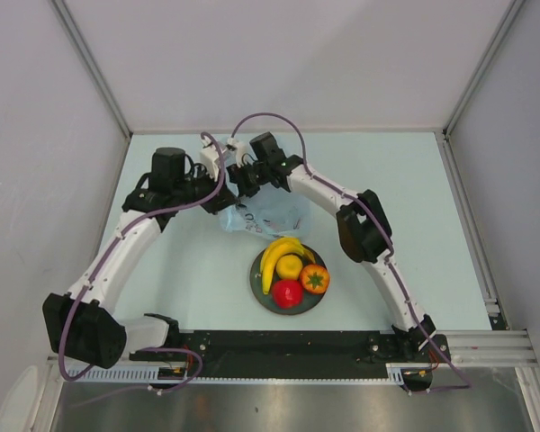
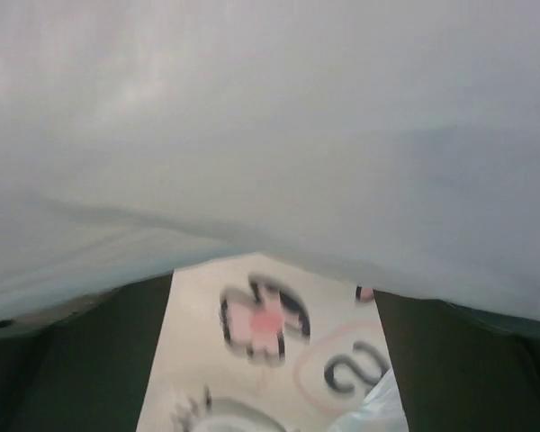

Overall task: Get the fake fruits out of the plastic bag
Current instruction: Adjust the plastic bag at the center of the board.

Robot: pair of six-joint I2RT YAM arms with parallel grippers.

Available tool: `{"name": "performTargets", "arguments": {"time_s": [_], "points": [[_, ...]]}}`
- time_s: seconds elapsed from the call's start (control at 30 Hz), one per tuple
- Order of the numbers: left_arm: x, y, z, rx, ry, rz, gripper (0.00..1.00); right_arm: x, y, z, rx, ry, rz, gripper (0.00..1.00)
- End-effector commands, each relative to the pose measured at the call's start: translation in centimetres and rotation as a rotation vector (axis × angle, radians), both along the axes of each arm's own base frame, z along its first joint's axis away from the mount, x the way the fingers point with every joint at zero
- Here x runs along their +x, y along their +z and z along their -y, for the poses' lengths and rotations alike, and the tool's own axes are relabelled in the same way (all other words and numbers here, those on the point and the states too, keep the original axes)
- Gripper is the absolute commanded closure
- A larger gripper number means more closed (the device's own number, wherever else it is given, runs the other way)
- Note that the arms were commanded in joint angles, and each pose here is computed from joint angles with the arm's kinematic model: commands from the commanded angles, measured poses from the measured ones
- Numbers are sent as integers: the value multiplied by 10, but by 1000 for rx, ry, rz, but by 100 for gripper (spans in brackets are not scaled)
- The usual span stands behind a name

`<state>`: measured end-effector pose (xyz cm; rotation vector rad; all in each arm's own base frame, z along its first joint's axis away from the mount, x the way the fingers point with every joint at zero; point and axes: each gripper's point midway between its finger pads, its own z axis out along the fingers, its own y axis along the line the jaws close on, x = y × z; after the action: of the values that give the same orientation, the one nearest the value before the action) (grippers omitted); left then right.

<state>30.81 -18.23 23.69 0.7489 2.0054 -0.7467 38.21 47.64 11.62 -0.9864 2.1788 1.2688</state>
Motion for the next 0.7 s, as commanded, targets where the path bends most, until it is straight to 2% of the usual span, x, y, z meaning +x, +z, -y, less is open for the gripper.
{"name": "performTargets", "arguments": {"time_s": [0.0,0.03,0.1,0.13,0.2,0.23,0.3,0.37,0.4,0.5,0.53,0.67], "points": [[-21,4,-3,9,-65,23,100,67,77,4,241,-205,270,0],[-23,4,-2,7,-72,24,100,82,75,9,269,-268,319,0],[-25,4,-3,6,-72,23,100,96,69,11,260,-291,313,0],[-25,4,-3,9,-73,25,100,99,71,13,254,-310,300,0],[-22,3,-4,27,-79,38,100,94,72,17,222,-283,379,0],[-21,1,-6,42,-74,41,100,91,84,21,193,-303,422,0],[-20,-4,-8,56,-69,46,100,94,75,35,105,-337,488,0],[-19,-13,-11,70,-58,41,100,102,76,61,-24,-452,573,0],[-19,-17,-12,72,-51,36,100,99,81,65,-32,-459,584,0],[-17,-29,-18,91,-20,27,100,68,93,77,-46,-338,595,0],[-19,-35,-20,102,-24,20,100,60,113,85,-21,-309,614,0],[-20,-45,-24,121,-15,27,100,24,115,109,-57,-120,620,0]]}}
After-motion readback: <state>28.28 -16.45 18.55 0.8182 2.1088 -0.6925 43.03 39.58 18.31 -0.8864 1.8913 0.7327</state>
